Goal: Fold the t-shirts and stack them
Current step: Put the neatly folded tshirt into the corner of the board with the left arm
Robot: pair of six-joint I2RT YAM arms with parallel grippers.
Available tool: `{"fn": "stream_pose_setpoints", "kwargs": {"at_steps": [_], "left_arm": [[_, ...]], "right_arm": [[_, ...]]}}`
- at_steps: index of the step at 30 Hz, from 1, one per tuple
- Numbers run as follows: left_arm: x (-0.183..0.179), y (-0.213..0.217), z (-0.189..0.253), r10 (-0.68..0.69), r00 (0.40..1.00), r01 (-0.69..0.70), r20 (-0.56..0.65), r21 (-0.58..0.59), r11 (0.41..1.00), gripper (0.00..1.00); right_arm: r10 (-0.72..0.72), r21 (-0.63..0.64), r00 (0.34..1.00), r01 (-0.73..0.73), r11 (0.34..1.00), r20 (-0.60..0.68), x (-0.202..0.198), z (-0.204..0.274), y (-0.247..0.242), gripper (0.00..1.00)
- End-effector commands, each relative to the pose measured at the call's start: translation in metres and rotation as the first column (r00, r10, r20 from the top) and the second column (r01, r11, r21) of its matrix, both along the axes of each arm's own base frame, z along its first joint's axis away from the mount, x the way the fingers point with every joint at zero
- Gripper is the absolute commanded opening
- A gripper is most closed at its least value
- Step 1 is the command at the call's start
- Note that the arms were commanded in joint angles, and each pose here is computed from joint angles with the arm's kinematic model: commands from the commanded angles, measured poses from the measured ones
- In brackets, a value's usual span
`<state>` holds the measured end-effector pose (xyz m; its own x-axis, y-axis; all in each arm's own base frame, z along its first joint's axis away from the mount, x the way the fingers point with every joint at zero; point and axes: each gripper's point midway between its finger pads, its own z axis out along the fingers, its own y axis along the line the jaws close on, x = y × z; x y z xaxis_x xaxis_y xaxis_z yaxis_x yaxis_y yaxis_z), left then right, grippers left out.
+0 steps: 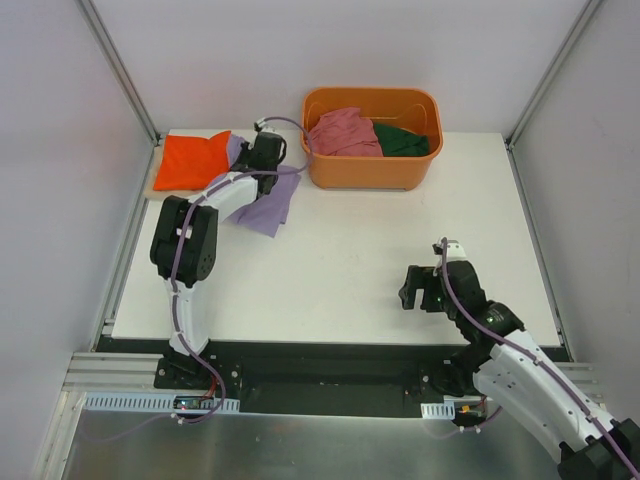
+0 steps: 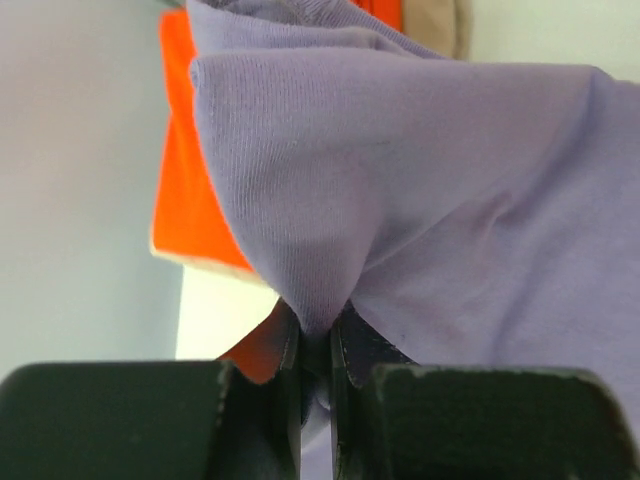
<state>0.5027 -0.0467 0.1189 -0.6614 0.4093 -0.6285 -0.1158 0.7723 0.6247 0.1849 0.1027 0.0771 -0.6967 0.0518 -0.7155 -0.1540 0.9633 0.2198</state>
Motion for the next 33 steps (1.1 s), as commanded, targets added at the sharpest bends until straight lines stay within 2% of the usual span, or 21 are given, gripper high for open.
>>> {"fn": "stream_pose_setpoints", "kwargs": {"at_steps": [1, 12, 20, 33], "left_arm": [[0.048, 0.011, 0.067, -0.035, 0.988, 0.023, 0.149, 0.079, 0.997, 0.0], [0.084, 0.04, 0.125, -0.059, 0.976, 0.014, 0.211, 0.208, 0.978, 0.0], [0.078, 0.058, 0.171, -0.042, 0.953, -0.009, 0.301, 0.168, 0.986, 0.0], [0.052, 0.055, 0.224, -0.06, 0.921, 0.031, 0.385, 0.081, 0.996, 0.0]], "right_arm": [[0.002, 0.001, 1.0, -0.002, 1.0, 0.024, 0.006, 0.006, 0.002, 0.96], [-0.027, -0.039, 0.999, 0.028, 0.999, 0.019, 0.012, 0.008, -0.004, 0.96], [-0.03, -0.052, 1.0, 0.03, 0.998, 0.008, 0.014, 0.007, -0.005, 0.96], [-0.04, -0.052, 0.999, 0.04, 0.998, 0.009, 0.013, 0.007, -0.007, 0.96]]}}
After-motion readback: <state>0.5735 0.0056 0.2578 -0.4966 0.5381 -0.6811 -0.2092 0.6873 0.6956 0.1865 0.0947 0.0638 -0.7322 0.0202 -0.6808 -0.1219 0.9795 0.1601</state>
